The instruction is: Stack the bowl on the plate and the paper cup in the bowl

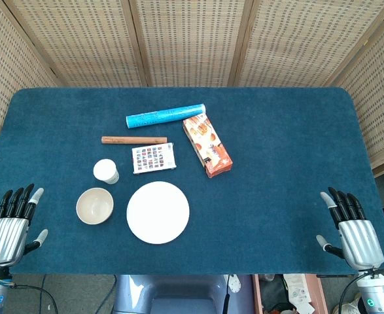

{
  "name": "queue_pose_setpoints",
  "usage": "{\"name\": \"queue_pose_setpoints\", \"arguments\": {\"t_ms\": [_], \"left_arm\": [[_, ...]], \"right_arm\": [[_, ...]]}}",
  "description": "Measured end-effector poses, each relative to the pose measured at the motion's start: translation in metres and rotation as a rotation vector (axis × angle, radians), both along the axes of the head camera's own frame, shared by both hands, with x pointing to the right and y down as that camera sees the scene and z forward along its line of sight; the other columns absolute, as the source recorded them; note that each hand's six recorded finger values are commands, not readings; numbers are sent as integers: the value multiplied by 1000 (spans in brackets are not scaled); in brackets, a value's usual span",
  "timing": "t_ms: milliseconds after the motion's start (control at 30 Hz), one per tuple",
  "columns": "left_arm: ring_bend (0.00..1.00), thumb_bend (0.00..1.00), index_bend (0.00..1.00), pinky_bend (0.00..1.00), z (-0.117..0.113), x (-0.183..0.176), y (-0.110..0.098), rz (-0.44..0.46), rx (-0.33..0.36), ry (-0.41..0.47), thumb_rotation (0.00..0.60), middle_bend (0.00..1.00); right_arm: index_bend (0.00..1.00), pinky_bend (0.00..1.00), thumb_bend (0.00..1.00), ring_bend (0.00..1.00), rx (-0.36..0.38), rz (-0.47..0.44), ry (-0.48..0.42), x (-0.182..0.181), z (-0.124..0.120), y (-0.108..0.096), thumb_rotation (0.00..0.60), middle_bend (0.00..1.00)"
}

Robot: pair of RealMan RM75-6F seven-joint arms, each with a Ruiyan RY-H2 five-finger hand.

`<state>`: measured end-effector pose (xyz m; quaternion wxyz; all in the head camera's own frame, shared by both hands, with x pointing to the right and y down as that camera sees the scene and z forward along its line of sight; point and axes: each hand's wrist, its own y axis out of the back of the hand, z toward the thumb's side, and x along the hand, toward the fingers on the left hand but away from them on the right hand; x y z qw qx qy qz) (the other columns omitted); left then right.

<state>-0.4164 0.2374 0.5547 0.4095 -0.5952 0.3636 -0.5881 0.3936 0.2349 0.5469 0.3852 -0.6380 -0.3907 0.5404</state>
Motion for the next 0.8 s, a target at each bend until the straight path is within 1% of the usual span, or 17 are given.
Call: {"name": "queue_pose_setpoints", "arguments": {"t_ms": [800], "left_arm": [[0,233,59,0,1,0,-1,2,-2,1,600,0]], "right_arm": [[33,0,201,0,5,8,0,2,-1,-1,600,0]]}}
